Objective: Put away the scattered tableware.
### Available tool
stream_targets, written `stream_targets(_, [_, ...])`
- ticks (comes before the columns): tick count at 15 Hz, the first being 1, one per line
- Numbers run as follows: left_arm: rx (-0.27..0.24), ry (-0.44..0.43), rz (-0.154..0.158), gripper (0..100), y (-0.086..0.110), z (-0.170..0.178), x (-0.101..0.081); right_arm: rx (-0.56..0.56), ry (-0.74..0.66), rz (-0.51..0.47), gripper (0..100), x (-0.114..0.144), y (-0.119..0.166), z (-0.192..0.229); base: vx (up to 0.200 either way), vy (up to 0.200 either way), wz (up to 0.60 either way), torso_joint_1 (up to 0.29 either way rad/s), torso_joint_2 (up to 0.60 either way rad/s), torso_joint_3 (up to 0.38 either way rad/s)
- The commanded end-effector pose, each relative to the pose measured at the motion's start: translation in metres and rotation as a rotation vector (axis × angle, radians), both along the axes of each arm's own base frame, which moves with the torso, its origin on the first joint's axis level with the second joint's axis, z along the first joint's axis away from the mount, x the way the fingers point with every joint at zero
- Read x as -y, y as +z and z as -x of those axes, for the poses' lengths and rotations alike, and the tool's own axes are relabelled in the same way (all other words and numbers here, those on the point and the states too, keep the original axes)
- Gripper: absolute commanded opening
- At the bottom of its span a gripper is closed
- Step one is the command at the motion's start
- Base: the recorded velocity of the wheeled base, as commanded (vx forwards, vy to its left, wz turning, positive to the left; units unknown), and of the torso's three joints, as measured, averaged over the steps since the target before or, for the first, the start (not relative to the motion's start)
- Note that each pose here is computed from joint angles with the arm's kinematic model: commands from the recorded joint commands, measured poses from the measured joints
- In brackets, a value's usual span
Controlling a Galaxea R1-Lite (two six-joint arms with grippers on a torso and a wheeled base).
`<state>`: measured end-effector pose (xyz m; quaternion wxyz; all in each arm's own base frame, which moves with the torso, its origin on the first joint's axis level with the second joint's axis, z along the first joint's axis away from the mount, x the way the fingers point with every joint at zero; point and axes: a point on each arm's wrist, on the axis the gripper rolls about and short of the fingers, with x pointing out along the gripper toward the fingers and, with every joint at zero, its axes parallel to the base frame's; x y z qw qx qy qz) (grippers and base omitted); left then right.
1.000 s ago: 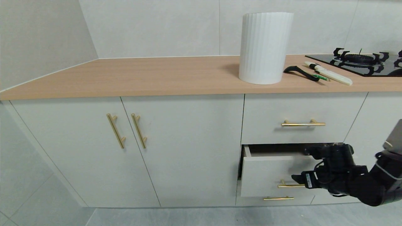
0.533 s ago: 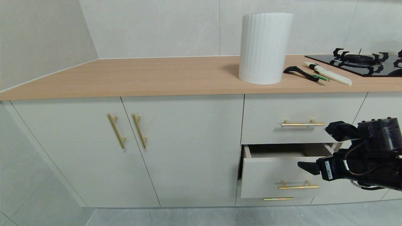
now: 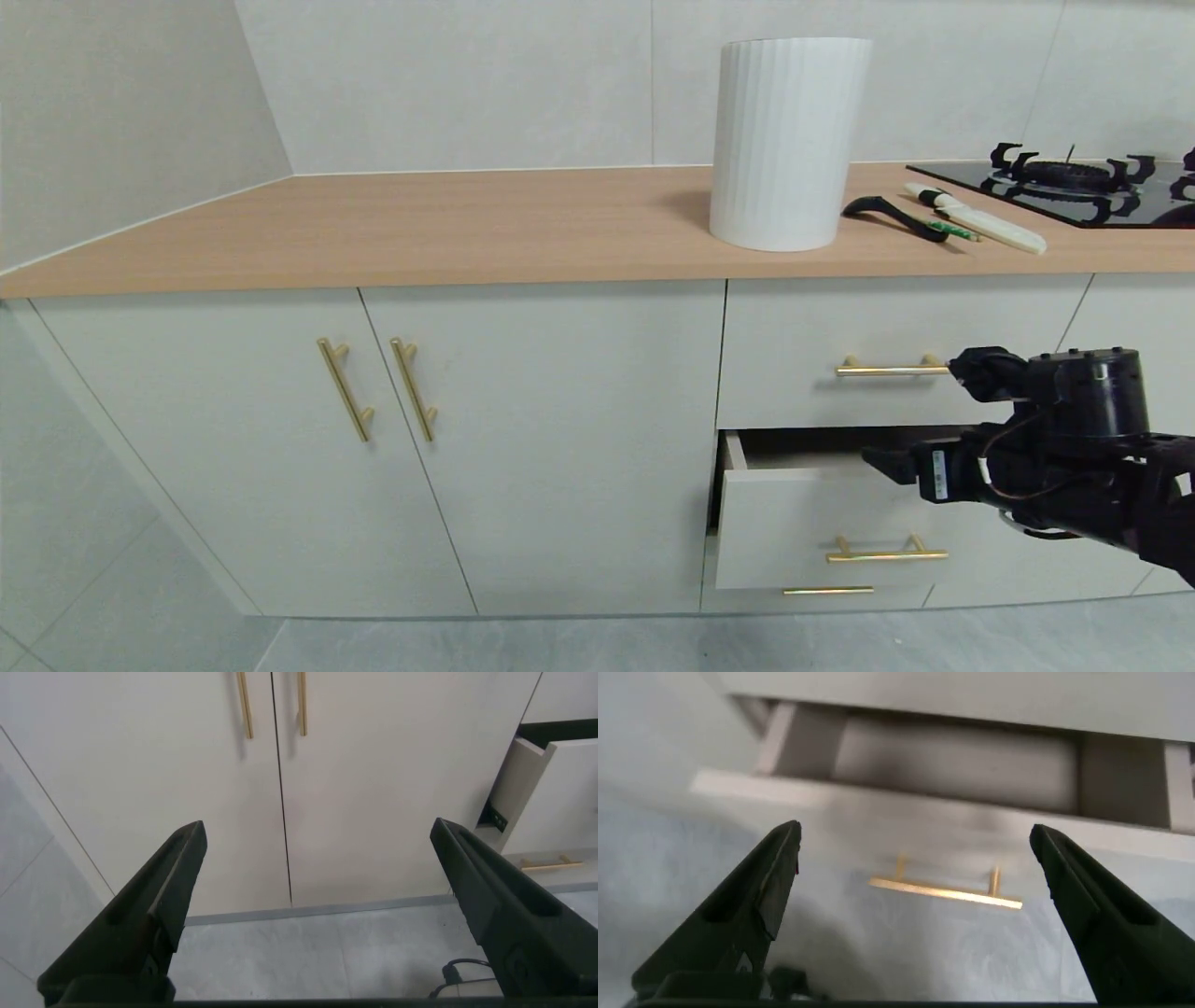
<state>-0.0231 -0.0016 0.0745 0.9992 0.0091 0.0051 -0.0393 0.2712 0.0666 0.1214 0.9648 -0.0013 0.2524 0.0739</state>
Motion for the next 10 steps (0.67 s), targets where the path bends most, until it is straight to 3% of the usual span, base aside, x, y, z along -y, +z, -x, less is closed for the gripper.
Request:
stream_targets(1, [-0.001,0.000,0.000,100,0.000,0.000,0.000,-0.053,-0.039,0.029,100,-0.003,-0.034,-0.019,0.000,0.000,0.00,0.000,0.00,0.000])
stream_targets(6, [-0.001,0.000,0.000,100,0.000,0.000,0.000,-0.023,-0.099,0.057,100,-0.006,-0.071,-0.039,0.000,0.000,0.00,0.000,0.00,0.000])
stream_targets(10, [-0.001,0.000,0.000,100,0.000,0.000,0.000,0.061,-0.149,0.064,100,-0.008,-0.084,-0.051,0.000,0.000,0.00,0.000,0.00,0.000])
